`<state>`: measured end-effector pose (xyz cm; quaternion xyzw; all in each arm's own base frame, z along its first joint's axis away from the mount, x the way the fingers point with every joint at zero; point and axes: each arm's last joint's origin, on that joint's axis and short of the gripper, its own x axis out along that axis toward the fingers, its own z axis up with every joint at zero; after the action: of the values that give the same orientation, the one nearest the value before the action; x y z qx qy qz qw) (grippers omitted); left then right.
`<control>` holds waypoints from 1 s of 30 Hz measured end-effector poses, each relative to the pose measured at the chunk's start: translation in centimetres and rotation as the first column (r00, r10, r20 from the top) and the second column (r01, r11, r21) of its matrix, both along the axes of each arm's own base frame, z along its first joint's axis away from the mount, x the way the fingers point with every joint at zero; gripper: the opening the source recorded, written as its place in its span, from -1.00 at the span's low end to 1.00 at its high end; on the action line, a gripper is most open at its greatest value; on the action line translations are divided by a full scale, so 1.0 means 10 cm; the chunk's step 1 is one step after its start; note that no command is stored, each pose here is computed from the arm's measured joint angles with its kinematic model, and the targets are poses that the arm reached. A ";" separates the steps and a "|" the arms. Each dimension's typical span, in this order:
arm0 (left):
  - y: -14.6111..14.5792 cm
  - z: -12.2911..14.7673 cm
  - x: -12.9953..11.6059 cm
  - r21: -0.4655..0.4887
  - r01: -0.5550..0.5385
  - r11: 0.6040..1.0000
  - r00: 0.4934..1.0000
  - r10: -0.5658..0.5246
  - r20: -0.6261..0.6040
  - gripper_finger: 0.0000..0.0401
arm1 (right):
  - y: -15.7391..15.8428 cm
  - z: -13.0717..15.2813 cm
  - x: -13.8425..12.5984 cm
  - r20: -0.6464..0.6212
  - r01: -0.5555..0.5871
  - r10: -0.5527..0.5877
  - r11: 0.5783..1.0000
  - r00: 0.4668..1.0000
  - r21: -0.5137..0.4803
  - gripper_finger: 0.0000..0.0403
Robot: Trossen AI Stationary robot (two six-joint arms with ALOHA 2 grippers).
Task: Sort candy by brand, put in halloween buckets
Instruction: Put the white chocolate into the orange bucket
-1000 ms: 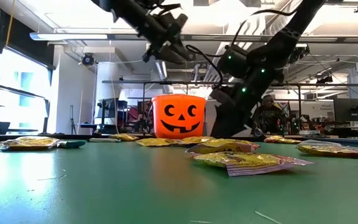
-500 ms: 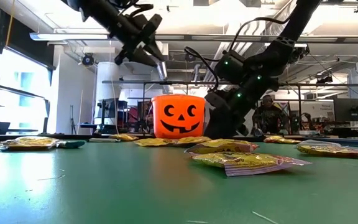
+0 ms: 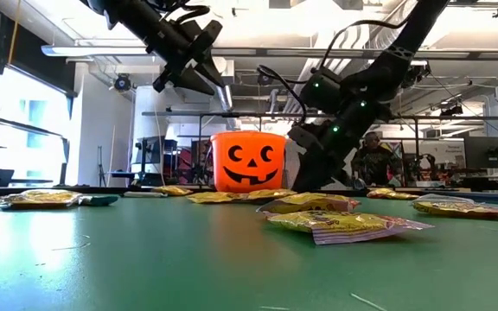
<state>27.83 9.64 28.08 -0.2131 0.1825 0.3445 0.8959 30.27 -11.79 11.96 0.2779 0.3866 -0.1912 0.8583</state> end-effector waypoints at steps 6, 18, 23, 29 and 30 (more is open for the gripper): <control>-0.02 0.00 0.00 0.019 -0.026 0.999 1.000 0.026 -0.006 -0.32 | 0.02 0.26 -0.09 0.026 0.006 -0.005 1.000 1.000 -0.011 -1.00; -0.03 0.01 -0.01 0.019 -0.020 1.000 1.000 0.020 -0.008 -0.40 | 0.13 0.80 -0.20 0.187 0.028 -0.021 0.999 0.982 -0.033 -1.00; -0.03 0.04 -0.02 0.028 -0.006 1.000 1.000 0.006 -0.005 -0.49 | 0.17 0.96 -0.23 0.262 0.048 -0.038 0.998 0.964 -0.033 -1.00; -0.04 0.05 -0.03 0.022 0.011 1.000 1.000 -0.011 -0.002 -0.55 | 0.16 1.05 -0.19 0.305 0.035 -0.021 0.999 0.952 -0.041 -1.00; -0.04 0.05 -0.03 0.021 0.012 1.000 1.000 -0.012 -0.003 -0.56 | 0.16 1.05 -0.19 0.300 0.027 -0.012 0.998 0.954 -0.049 -1.00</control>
<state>27.51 9.24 28.58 -0.2020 0.1816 0.3415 0.8998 28.41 -10.18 22.46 0.2850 0.2440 -0.1653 0.9121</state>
